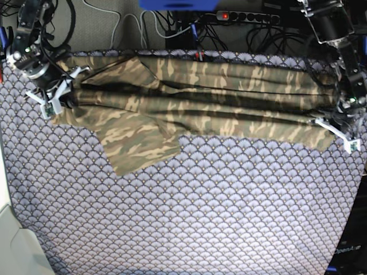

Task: Fold the T-shirt properly
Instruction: 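Lift the hem and fold it over toward the collar with both grippers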

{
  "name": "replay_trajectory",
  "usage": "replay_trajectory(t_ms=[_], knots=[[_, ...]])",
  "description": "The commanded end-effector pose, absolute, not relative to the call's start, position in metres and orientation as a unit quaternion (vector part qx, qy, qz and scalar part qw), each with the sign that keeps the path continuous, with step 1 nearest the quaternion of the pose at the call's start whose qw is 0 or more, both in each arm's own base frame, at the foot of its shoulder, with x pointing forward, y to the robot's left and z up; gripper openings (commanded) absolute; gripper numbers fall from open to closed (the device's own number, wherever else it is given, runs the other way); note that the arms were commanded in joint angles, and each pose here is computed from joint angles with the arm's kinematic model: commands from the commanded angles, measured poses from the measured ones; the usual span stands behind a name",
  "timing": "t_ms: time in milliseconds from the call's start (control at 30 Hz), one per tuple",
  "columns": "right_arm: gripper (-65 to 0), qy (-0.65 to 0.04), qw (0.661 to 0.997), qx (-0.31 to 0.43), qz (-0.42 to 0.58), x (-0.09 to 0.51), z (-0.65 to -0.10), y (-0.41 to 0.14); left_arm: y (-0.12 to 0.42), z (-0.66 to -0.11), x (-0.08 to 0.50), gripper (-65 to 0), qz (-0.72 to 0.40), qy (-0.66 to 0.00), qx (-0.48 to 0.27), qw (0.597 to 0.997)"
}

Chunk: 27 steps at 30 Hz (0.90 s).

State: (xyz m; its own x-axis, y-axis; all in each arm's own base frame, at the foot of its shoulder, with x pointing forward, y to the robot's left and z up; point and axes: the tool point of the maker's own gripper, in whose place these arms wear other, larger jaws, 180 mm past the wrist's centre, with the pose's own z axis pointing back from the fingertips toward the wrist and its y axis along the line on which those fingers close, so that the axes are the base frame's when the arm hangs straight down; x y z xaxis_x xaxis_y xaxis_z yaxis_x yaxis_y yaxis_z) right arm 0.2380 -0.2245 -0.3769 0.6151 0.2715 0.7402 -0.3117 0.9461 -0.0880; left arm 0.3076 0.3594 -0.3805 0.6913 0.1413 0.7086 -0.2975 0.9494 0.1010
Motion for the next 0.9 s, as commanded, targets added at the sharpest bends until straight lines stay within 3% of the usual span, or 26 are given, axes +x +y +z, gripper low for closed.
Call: replay_trajectory(t_ms=[0, 867], knots=[[-65.0, -0.427, 0.890, 0.008, 0.158, 0.246, -0.364, -0.236, 0.374, -0.357, 0.316, -64.5, 0.119, -0.399, 0.128, 0.900], [-64.8, -0.404, 0.903, 0.005, 0.148, 0.230, -0.375, -0.243, 0.373, -0.406, 0.285, -64.4, 0.136, -0.337, 0.112, 0.925]])
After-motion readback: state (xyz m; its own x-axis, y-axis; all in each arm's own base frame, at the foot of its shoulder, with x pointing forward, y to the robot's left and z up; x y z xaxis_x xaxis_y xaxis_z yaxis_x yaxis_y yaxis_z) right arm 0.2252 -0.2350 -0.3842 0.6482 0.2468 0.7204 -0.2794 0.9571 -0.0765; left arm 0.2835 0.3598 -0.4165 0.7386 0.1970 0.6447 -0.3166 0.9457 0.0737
